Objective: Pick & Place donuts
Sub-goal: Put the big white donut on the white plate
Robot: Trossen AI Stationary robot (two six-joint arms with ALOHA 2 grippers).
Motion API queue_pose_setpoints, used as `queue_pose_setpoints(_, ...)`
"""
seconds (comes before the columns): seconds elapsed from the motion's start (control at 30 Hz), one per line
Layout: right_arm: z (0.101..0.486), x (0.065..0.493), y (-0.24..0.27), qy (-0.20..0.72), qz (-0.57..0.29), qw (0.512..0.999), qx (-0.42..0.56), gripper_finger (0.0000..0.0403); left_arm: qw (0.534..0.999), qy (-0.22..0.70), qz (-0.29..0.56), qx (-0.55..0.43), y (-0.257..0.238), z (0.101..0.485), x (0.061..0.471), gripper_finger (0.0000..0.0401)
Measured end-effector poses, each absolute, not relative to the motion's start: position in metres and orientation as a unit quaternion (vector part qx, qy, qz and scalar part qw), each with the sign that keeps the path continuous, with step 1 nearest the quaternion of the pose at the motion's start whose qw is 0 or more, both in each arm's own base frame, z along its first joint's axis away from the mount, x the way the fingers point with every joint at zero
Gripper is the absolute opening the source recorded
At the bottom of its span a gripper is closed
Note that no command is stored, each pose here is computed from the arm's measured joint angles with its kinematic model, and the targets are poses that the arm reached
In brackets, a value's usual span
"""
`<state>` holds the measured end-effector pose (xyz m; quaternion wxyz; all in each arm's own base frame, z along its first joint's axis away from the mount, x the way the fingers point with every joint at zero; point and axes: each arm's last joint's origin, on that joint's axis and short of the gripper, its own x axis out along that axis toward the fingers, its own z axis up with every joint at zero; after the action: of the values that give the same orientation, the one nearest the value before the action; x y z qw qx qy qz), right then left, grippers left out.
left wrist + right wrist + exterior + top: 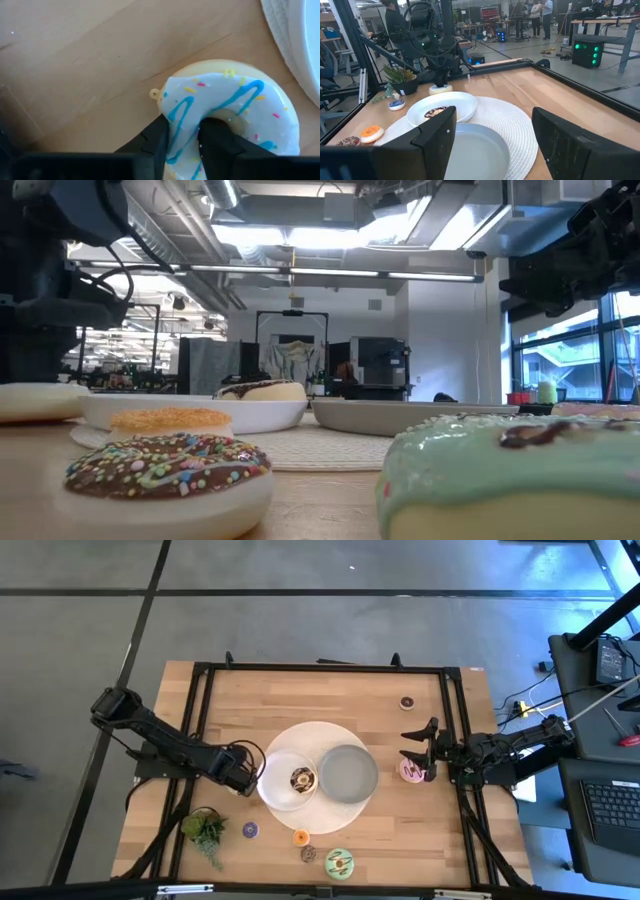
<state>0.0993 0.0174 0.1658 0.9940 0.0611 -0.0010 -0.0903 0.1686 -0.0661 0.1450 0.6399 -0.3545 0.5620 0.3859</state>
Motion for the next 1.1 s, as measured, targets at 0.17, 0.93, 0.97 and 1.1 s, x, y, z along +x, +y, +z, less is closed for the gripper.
queue_pose_setpoints(0.17,0.166,0.099,0.017,-0.002,-0.101,0.993,0.060,0.0261,0.656,0.564,0.359,-0.349,-0.064,0.156,0.180,0.0049)
queue_pose_setpoints(0.93,0.166,0.099,0.016,-0.003,-0.111,0.992,0.061,0.0261,0.856,0.416,0.233,-0.201,-0.056,0.212,0.247,0.0031)
queue_pose_setpoints(0.97,0.166,0.099,0.016,-0.003,-0.111,0.992,0.061,0.0261,0.863,0.409,0.225,-0.194,-0.057,0.210,0.251,0.0031)
queue_pose_setpoints(1.1,0.166,0.099,0.016,-0.003,-0.111,0.992,0.063,0.0261,0.866,0.414,0.213,-0.183,-0.058,0.197,0.265,0.0031)
